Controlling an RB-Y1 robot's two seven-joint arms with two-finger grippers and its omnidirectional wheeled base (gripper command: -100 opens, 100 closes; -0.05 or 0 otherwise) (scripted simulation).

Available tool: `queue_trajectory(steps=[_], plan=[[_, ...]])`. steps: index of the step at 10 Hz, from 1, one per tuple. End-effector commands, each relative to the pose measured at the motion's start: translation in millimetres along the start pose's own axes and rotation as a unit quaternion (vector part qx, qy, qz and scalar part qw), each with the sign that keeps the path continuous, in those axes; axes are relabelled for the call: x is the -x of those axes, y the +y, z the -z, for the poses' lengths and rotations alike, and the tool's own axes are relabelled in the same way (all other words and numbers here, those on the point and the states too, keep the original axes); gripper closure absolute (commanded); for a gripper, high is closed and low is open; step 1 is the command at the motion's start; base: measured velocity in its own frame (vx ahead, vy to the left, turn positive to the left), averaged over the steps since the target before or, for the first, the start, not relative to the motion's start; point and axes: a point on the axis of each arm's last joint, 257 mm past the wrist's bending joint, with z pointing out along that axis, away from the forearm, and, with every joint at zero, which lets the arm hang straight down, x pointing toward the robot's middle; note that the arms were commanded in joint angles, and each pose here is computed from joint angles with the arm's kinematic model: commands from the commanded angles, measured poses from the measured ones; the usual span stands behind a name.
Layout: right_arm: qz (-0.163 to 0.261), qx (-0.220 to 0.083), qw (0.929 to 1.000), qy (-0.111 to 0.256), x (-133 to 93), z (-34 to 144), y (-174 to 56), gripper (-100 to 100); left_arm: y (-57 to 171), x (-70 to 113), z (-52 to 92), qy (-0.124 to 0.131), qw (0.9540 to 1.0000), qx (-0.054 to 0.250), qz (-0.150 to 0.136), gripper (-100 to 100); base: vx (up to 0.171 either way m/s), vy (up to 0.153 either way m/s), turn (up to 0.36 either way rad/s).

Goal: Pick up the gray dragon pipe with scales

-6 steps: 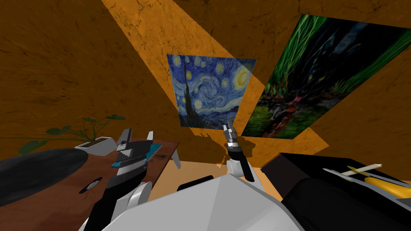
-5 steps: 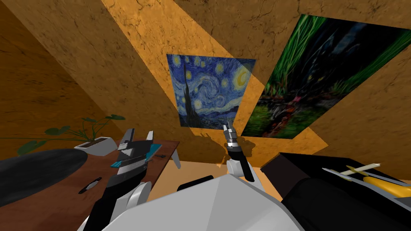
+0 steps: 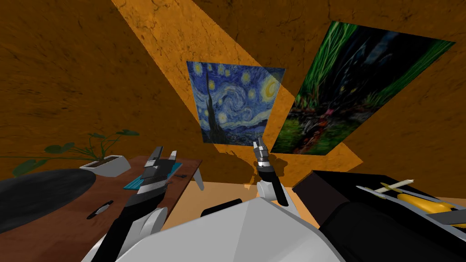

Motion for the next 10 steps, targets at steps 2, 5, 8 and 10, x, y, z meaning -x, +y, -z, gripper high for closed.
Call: queue_trajectory(steps=[2,5,8,10], plan=[[0.000,0.000,1.0000,0.000,0.0,0.0,0.0,0,30.2,6.9,-4.3,0.010,0.9986,0.043,-0.030,-100,-0.036,-0.025,-0.042],[0.000,0.000,1.0000,0.000,0.0,0.0,0.0,0,63.7,17.5,-5.5,0.017,0.9941,0.090,-0.059,-100,-0.045,-0.028,-0.035],[0.000,0.000,1.0000,0.000,0.0,0.0,0.0,0,83.1,24.2,-5.2,0.019,0.9901,0.118,-0.074,-100,-0.026,-0.016,-0.029],[0.000,0.000,1.0000,0.000,0.0,0.0,0.0,0,102.5,31.7,-4.2,0.021,0.9851,0.146,-0.089,-100,-0.024,-0.021,-0.030]])
